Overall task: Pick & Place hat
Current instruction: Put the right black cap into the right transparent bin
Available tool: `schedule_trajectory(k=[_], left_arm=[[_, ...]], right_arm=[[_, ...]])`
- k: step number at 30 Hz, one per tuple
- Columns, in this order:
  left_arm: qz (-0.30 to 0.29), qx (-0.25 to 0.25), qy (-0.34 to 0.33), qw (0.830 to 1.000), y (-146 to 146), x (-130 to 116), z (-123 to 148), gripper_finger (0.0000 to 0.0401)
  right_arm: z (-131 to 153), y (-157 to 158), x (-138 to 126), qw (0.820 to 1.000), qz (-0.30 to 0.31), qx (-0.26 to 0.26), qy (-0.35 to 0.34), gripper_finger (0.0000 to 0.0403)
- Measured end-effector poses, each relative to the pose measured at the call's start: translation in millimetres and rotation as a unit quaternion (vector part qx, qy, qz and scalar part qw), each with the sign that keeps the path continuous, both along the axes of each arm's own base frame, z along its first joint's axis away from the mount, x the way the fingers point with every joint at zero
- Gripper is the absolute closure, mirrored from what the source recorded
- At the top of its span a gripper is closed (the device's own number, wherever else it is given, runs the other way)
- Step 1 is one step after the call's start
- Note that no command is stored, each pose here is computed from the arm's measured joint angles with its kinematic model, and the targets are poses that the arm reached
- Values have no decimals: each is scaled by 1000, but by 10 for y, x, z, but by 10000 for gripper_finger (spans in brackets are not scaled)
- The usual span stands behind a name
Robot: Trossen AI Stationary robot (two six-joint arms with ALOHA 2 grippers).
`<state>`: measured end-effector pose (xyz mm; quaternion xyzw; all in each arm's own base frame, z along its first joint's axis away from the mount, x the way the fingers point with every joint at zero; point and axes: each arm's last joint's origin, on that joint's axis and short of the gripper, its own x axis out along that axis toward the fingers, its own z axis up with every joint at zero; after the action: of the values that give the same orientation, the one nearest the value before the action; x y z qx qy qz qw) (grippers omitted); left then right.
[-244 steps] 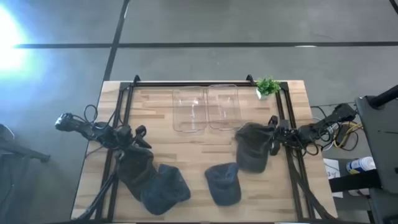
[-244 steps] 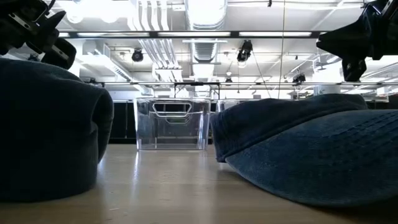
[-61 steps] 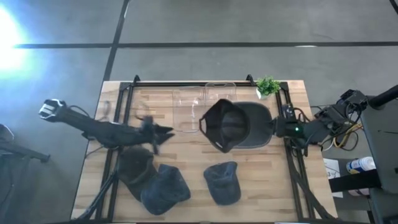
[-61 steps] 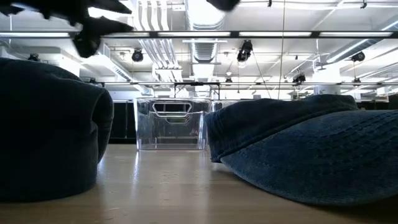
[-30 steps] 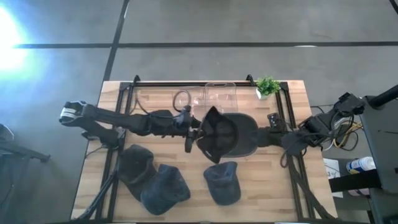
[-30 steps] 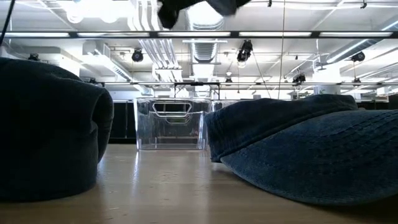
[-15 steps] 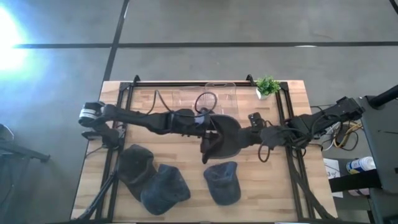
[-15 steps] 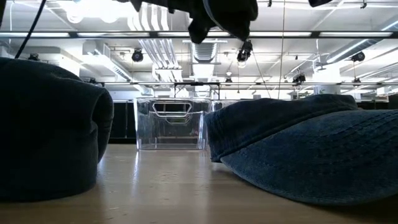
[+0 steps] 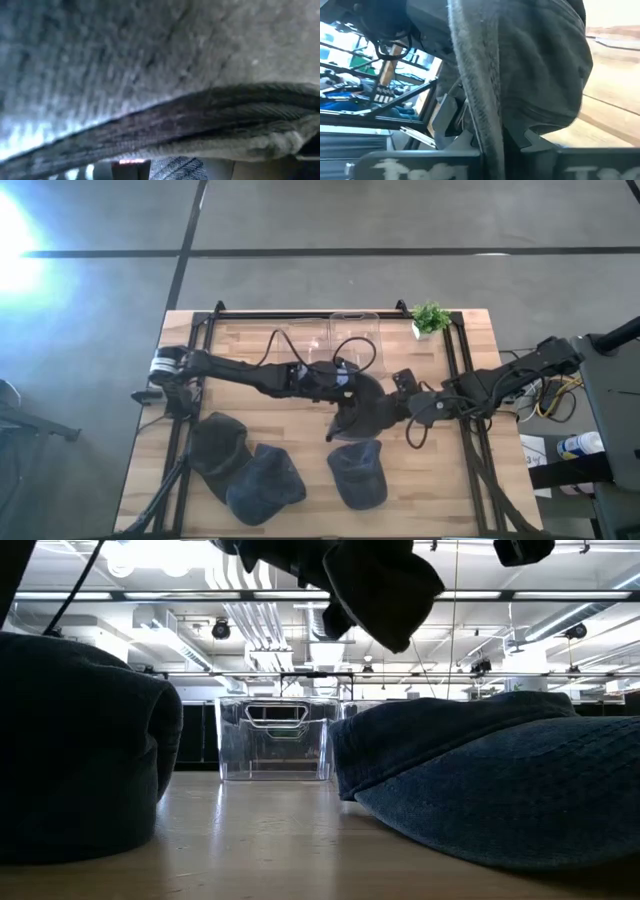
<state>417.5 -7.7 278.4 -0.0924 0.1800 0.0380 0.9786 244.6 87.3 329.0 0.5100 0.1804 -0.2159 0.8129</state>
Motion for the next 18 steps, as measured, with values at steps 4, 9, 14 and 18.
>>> schedule_trajectory(k=[4, 9, 14, 18], left_arm=[[11, 19, 20, 1000, 17, -51, 26, 261], [27, 27, 37, 999, 23, -164, 130, 261], [55, 39, 44, 997, 42, -314, 285, 261], [71, 45, 40, 996, 55, -435, 426, 261]], right_arm=[[-28, 0, -57, 1000, -6, -15, -4, 390], [52, -41, -171, 999, -6, -37, -21, 390], [116, -70, -242, 997, -1, -67, -30, 390], [147, -81, -277, 995, 14, -93, -29, 390]])
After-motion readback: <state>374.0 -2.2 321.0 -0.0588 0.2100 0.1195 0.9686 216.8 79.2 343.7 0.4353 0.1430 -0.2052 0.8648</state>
